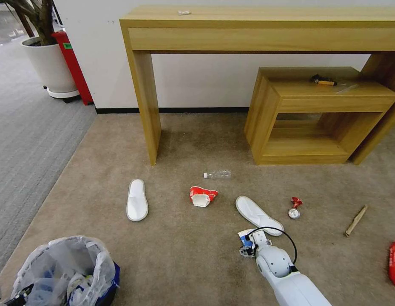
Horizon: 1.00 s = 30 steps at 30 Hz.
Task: Pick up the trash bin and place the garbage on the floor into it.
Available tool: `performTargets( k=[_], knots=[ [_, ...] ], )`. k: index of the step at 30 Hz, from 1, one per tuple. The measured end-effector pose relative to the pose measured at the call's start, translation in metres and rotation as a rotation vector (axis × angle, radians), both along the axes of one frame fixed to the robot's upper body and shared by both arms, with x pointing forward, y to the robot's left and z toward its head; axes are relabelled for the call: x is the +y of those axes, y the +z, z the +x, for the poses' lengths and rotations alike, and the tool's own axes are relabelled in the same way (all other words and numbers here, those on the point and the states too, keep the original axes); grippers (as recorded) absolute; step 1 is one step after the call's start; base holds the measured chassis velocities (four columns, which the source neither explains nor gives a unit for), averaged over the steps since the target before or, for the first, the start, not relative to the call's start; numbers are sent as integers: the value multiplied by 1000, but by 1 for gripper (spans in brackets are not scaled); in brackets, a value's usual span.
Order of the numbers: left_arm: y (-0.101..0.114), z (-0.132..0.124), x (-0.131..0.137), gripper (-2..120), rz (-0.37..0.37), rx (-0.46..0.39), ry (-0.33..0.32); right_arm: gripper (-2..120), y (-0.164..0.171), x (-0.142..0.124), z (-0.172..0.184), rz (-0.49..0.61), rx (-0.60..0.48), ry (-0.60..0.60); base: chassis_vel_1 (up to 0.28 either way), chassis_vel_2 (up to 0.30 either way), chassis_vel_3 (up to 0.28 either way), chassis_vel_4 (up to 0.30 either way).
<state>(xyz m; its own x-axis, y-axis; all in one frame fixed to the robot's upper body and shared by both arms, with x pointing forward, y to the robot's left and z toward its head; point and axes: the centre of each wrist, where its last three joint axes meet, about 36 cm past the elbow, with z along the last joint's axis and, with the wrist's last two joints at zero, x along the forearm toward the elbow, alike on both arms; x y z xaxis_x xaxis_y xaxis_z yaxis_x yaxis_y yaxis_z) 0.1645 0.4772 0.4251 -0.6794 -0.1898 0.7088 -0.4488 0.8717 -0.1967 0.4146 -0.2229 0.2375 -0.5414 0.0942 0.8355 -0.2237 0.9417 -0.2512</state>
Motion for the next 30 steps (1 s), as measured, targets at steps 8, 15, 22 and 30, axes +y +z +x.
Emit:
performTargets(
  k=[8,15,22,30],
  knots=[
    [1,0,-1,0,3,-2,-6,97,-3,3,12,-18,-16,-12,0,0,0,0],
    [2,2,0,0,6,-8,-13,77,-4,2,12,-21,-25,-15,0,0,0,0],
    [3,4,1,0,9,-11,-22,55,-7,-1,10,-25,-25,-23,0,0,0,0],
    [2,7,-1,0,10,-15,-28,25,-8,-9,9,-24,-23,-40,0,0,0,0]
  ],
)
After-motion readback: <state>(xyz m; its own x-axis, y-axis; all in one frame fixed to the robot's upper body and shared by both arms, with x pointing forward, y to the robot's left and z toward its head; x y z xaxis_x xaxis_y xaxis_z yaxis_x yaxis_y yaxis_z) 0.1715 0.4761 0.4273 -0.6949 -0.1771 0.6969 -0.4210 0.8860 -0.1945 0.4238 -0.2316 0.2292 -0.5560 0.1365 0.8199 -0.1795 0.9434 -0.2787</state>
